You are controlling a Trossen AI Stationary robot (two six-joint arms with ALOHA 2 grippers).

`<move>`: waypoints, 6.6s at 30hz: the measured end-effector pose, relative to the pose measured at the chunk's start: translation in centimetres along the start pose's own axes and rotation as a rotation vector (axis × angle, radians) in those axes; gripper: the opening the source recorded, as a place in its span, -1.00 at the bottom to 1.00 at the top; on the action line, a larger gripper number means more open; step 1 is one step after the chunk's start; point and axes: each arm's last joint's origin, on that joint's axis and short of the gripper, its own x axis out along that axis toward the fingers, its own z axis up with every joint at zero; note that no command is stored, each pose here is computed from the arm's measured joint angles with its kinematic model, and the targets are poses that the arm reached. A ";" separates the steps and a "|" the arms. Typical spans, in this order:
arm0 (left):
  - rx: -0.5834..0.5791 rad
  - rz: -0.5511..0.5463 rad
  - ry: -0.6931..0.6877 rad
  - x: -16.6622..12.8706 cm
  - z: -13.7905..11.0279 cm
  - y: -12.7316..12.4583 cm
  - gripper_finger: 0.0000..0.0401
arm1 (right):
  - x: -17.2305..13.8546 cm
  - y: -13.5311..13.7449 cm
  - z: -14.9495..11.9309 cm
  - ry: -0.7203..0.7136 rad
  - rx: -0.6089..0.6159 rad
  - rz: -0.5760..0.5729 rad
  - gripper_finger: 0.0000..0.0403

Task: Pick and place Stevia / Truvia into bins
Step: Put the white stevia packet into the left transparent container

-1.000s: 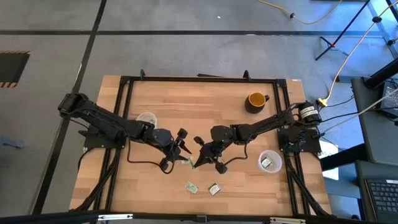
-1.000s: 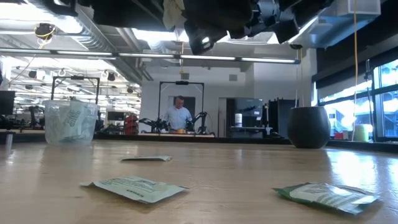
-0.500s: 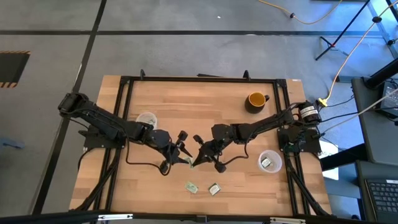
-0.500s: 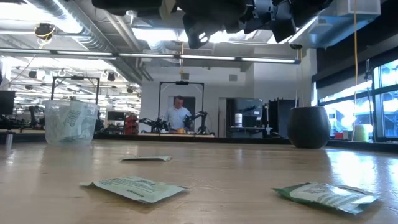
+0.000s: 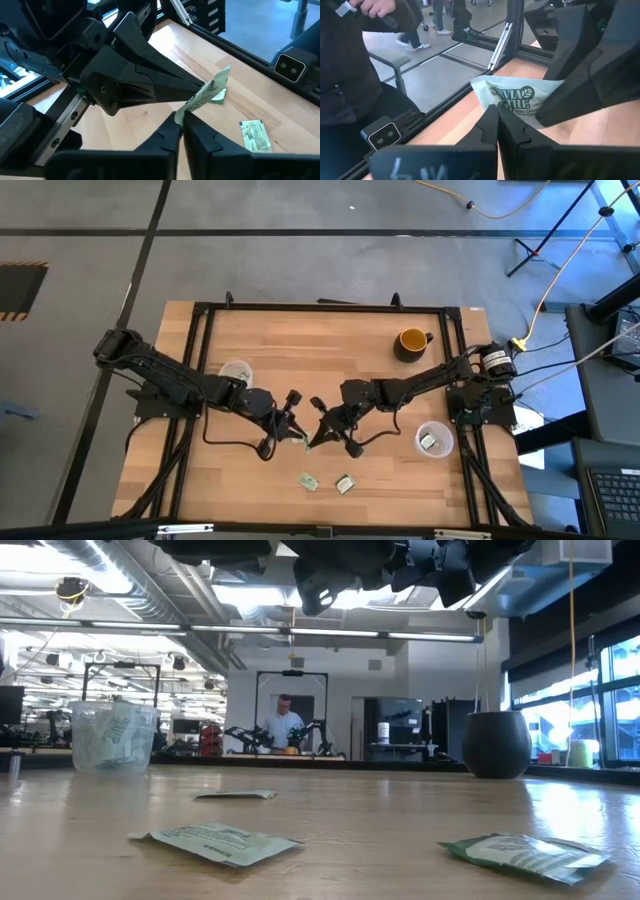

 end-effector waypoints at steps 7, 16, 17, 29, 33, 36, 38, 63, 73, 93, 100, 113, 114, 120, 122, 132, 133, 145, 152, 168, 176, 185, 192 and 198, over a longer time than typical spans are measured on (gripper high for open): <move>-0.008 -0.007 0.020 0.0 -0.2 -0.1 -0.99 | 0.0 0.0 -0.1 0.005 0.029 0.000 -0.78; -0.108 0.033 0.084 -2.4 0.0 0.1 -0.99 | -0.8 -1.4 -1.5 0.131 0.135 -0.112 -0.28; -0.127 0.061 0.104 -2.9 -0.1 0.2 -0.99 | -0.9 -1.6 -1.7 0.147 0.143 -0.130 -0.25; -0.702 0.637 0.474 -11.8 -3.6 0.2 -0.99 | -1.6 -2.4 -2.7 0.241 0.172 -0.215 -0.21; -0.871 0.782 0.550 -13.5 -5.0 0.4 -0.99 | -1.7 -2.5 -2.7 0.243 0.149 -0.214 -0.21; -0.919 0.820 0.678 -14.1 -6.0 0.4 -0.99 | -1.7 -2.6 -2.7 0.244 0.147 -0.219 -0.21; -0.952 0.845 0.736 -14.0 -6.4 0.5 -0.99 | -1.8 -2.6 -2.8 0.250 0.150 -0.222 -0.21; -0.935 0.779 1.163 -10.2 -9.5 1.8 -0.90 | -1.9 -2.8 -2.9 0.264 0.159 -0.227 -0.21; -0.951 0.750 1.152 -10.5 -9.3 1.8 -0.65 | -1.7 -2.4 -2.9 0.271 0.102 -0.209 -0.21; -0.663 0.644 0.245 -10.8 0.2 0.9 -0.63 | -0.7 -2.8 -4.6 0.294 0.037 -0.196 -0.21; -0.576 0.620 0.167 -10.7 1.5 -0.9 -0.63 | -0.5 -2.7 -4.4 0.287 0.017 -0.245 -0.21; -0.534 0.568 0.020 -8.5 -0.2 -4.2 -0.63 | 0.3 -1.4 -4.3 0.306 -0.010 -0.283 -0.21; -0.532 0.538 0.005 -8.2 -0.5 -4.4 -0.63 | 0.4 -1.2 -4.2 0.304 -0.016 -0.293 -0.21; -0.474 0.456 -0.100 -7.5 -1.5 -4.4 -0.63 | 0.8 -0.6 -4.1 0.305 -0.027 -0.316 -0.21; -0.453 0.449 -0.118 -7.4 -1.8 -4.3 -0.63 | 0.9 -0.4 -4.0 0.299 -0.006 -0.318 -0.21; -0.388 0.526 -0.124 -7.1 -3.4 -4.5 -0.63 | 2.9 -1.0 -7.6 0.304 0.042 -0.322 -0.21; -0.381 0.538 -0.121 -7.1 -3.4 -4.5 -0.63 | 3.0 -1.1 -7.8 0.303 0.045 -0.323 -0.21; -0.376 0.550 -0.111 -7.1 -3.5 -4.5 -0.63 | 3.8 -1.2 -10.4 0.360 0.044 -0.311 -0.21; -0.375 0.550 -0.107 -7.1 -3.6 -4.5 -0.63 | 4.4 -1.4 -12.1 0.377 0.052 -0.302 -0.21; -0.351 0.550 -0.087 -7.1 -3.7 -4.5 -0.63 | 4.2 -1.7 -12.3 0.390 0.050 -0.309 -0.73; -0.345 0.543 -0.074 -7.1 -3.8 -4.5 -0.63 | 4.0 -1.7 -11.8 0.385 0.049 -0.321 -0.98; -0.331 0.518 -0.014 -6.9 -4.4 -4.8 -0.63 | 2.4 -1.9 -7.2 0.266 0.072 -0.356 -0.99; -0.100 0.436 0.071 -5.9 -4.9 -5.2 -0.61 | -0.3 -1.9 -1.4 0.096 0.063 -0.347 -0.99; -0.054 0.375 0.089 -5.2 -5.1 -5.6 -0.49 | -2.1 -1.2 2.1 -0.028 0.035 -0.299 -0.99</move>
